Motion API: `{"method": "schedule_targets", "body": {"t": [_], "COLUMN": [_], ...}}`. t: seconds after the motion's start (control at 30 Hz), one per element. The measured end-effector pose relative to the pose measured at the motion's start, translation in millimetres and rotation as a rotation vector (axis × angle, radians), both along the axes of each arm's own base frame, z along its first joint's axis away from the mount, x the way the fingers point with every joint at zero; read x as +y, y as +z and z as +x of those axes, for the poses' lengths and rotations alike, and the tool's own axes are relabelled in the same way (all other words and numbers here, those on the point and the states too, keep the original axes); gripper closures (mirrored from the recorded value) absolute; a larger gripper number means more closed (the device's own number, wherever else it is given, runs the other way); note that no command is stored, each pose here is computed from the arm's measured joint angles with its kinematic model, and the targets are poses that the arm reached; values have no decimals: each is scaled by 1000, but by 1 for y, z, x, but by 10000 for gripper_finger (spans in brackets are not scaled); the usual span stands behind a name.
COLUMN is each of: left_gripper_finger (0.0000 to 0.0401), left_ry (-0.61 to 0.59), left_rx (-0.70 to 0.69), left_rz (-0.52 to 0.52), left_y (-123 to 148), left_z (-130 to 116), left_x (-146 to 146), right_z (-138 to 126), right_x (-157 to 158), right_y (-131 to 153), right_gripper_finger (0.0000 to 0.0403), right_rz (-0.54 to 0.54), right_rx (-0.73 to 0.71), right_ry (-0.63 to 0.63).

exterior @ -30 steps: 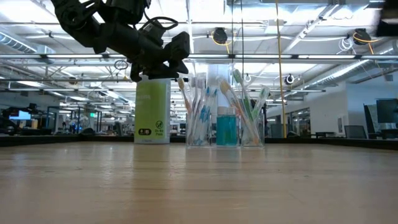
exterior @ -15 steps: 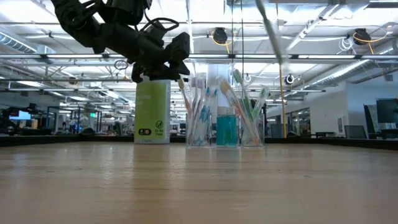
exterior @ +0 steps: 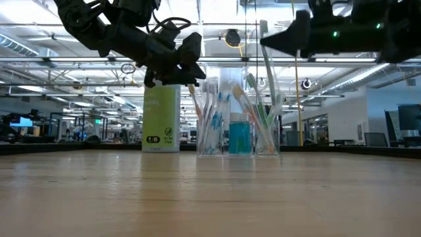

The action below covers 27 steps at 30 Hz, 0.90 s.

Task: Pick & Place toothbrushing station
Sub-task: Put the green toothbrush into the transparent organizer

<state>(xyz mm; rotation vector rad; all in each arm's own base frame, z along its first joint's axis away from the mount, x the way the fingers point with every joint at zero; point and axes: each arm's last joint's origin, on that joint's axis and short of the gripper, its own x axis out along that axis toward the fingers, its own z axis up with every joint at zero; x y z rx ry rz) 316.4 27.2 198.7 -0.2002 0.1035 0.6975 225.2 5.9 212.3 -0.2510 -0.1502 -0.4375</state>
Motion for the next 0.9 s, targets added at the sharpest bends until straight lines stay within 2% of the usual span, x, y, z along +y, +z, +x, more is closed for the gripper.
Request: {"method": "schedule_targets", "body": {"t": [0.13,0.47,0.7,0.9], "left_gripper_finger": [244,244,244,244], "left_ry": [-1,-3,-4,-3], "left_rx": [4,34,45,63], "left_rz": [5,4,6,5], "left_y": [0,-3,-3,-5], "left_z": [0,-1,-1,-1], "left_x": [0,0,0,0], "right_z": [0,7,12,12], "right_x": [-17,-41,-45,-45], "right_y": [-16,-26,-48,-60], "right_gripper_finger": [395,395,394,394], "right_rz": [37,63,216,240], "right_rx": [-7,-74,28,132], "right_ry": [-60,-65,-64,-83]}}
